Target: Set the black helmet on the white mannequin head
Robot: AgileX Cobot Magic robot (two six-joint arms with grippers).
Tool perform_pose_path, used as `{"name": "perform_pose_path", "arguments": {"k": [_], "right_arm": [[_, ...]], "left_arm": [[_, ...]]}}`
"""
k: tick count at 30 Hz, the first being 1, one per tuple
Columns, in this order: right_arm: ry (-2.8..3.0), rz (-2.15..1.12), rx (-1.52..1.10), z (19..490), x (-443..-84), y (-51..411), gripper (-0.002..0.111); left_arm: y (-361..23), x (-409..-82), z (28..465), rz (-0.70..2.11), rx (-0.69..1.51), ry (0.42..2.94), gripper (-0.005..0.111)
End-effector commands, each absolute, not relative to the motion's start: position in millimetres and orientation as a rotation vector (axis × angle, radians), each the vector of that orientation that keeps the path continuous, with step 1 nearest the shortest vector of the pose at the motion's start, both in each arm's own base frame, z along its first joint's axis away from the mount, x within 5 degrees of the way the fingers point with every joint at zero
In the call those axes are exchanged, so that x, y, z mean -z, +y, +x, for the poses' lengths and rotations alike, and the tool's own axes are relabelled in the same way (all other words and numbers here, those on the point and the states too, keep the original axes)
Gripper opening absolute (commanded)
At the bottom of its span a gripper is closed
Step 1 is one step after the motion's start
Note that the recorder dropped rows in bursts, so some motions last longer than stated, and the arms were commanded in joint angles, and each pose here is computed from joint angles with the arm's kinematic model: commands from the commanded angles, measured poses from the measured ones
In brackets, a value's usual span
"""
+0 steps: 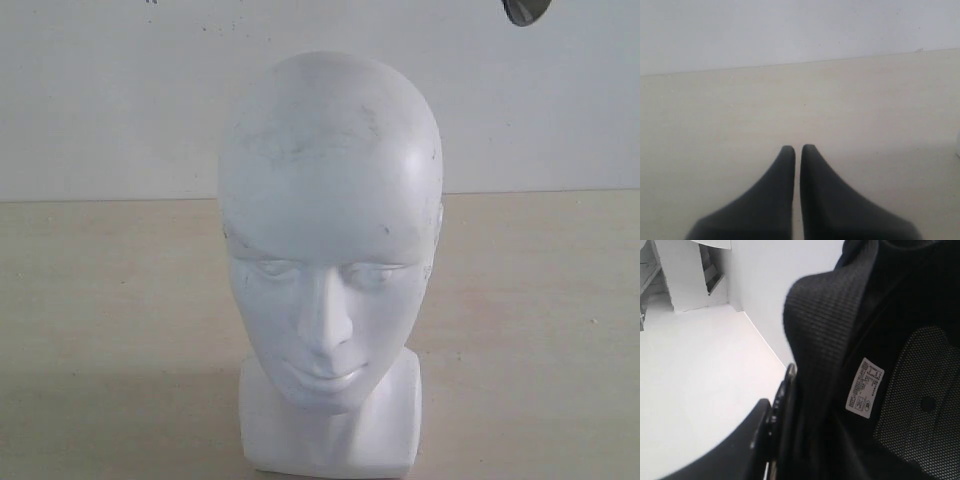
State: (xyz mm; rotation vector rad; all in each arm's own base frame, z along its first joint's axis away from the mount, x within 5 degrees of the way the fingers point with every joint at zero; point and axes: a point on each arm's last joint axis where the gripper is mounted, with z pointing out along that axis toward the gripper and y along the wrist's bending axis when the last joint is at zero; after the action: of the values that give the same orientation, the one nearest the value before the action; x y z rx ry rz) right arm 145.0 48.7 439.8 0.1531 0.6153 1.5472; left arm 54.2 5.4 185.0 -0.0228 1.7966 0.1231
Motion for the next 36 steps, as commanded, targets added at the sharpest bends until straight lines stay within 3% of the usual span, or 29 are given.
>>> {"name": "perform_pose_path", "arguments": {"k": [1, 11, 21, 36], "right_arm": [[0.492, 0.099, -1.578, 131.6, -452.3, 44.5, 0.000], [0.504, 0.104, -1.645, 131.3, -452.1, 45.8, 0.000], [0.504, 0.110, -1.667, 131.3, -452.1, 45.8, 0.000], [0.531, -0.009, -1.752, 123.1, -467.9, 54.0, 0.000]], "left_arm": [[4.9, -185.4, 54.0, -0.023, -0.113, 1.792, 0.004], [4.9, -187.1, 54.4, -0.023, -0.115, 1.773, 0.004], [5.3, -218.6, 55.3, -0.026, -0.128, 1.425, 0.004], [5.0, -239.7, 49.5, -0.265, 0.225, 1.155, 0.004]]}}
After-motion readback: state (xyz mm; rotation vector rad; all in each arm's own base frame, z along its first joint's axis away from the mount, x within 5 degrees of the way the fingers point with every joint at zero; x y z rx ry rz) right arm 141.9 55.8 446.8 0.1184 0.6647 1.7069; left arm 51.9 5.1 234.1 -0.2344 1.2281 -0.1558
